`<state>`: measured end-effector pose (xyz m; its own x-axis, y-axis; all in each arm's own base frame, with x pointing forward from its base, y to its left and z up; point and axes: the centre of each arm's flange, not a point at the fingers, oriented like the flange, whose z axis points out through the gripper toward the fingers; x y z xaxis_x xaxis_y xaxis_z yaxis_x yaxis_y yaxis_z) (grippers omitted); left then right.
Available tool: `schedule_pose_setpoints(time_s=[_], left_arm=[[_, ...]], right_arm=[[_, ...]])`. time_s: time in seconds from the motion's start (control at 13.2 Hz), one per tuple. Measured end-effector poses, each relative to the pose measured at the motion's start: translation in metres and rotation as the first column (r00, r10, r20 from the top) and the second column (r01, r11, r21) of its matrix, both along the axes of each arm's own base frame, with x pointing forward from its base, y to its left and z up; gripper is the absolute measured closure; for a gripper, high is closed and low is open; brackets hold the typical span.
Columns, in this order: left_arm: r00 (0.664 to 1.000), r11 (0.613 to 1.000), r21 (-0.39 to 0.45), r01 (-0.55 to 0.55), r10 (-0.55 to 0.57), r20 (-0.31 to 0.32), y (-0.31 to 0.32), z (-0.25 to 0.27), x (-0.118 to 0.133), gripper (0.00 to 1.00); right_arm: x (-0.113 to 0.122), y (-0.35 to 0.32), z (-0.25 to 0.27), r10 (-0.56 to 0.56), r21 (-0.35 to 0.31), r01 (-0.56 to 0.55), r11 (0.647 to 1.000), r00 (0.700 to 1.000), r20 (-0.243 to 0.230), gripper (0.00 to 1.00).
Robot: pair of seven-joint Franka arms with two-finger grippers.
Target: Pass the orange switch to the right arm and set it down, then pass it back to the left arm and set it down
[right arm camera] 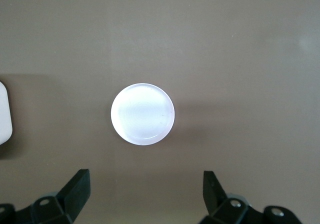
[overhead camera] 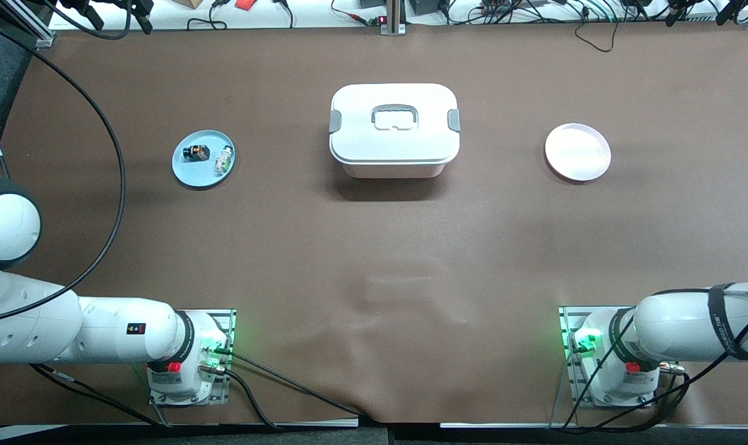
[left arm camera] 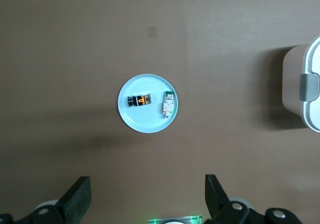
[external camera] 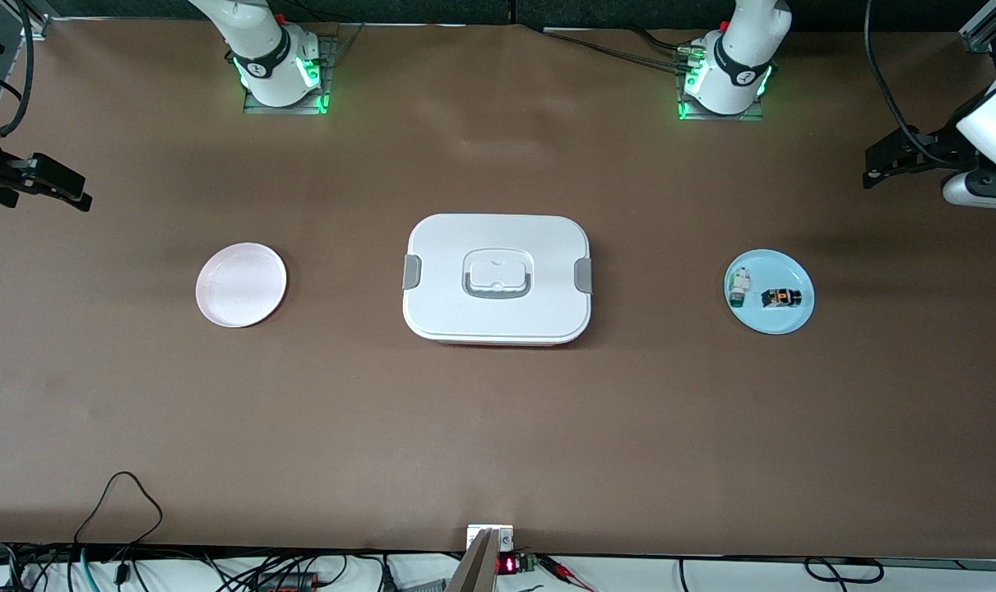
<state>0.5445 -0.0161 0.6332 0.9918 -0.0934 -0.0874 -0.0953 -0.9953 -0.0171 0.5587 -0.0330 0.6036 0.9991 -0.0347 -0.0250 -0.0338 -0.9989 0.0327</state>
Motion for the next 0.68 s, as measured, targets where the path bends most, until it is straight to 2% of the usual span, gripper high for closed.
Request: schedule_pose_setpoints(time_s=[0.68], left_arm=[[1.0,1.0,0.0,0.002,-0.002,0.002,-0.0004,-0.0014,0.0007,0.0]], right_arm=[[-0.0001,0.0001,0.0004,0.0,0.0,0.0,1.0,1.0,0.0,0.0]])
